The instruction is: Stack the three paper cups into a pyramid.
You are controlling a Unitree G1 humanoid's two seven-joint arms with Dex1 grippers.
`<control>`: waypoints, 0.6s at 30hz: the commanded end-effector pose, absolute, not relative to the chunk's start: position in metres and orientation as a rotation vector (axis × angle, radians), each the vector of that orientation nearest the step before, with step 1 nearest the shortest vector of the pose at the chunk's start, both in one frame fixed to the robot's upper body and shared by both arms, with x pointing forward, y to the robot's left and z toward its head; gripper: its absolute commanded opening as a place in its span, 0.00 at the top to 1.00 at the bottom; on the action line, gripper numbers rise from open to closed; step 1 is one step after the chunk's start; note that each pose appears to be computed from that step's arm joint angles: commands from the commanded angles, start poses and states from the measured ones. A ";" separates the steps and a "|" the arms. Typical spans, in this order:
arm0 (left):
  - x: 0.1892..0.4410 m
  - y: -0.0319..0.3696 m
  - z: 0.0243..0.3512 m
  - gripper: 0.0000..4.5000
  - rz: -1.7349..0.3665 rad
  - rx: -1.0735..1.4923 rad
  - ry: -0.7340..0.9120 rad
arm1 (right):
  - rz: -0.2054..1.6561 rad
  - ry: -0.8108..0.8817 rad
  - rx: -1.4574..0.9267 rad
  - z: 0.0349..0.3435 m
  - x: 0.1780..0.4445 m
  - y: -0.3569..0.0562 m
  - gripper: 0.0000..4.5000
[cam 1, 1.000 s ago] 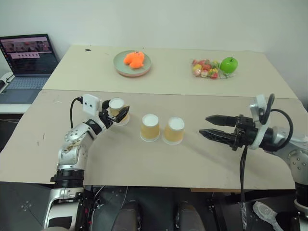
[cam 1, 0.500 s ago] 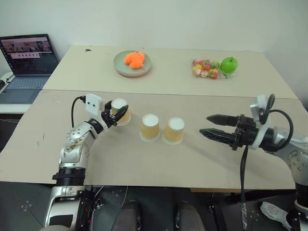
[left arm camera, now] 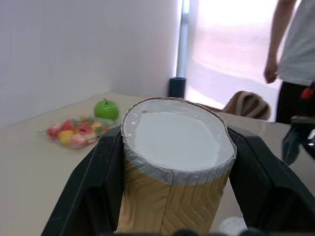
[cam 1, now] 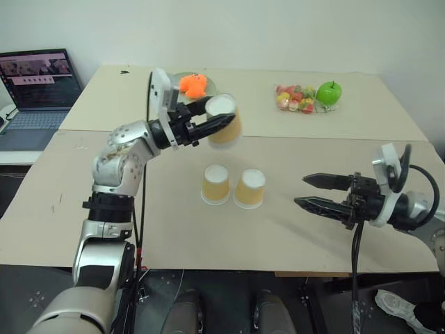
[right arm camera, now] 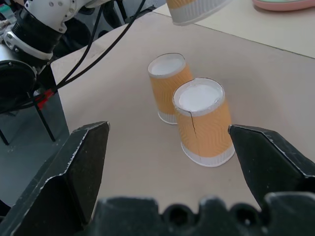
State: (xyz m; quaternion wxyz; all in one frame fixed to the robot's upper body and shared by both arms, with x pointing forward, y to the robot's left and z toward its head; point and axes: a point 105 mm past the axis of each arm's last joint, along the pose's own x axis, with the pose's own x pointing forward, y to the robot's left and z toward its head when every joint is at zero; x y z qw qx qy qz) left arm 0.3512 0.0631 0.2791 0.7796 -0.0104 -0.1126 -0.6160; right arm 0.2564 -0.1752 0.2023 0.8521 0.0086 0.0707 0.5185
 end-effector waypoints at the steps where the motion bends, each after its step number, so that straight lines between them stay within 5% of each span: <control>1: 0.337 0.049 0.283 0.44 -1.478 -0.014 -0.223 | 1.078 0.094 -0.019 0.214 0.250 -0.175 0.00; 18: 0.349 0.055 0.256 0.44 -1.479 0.050 -0.130 | 1.037 0.094 -0.007 0.209 0.241 -0.178 0.00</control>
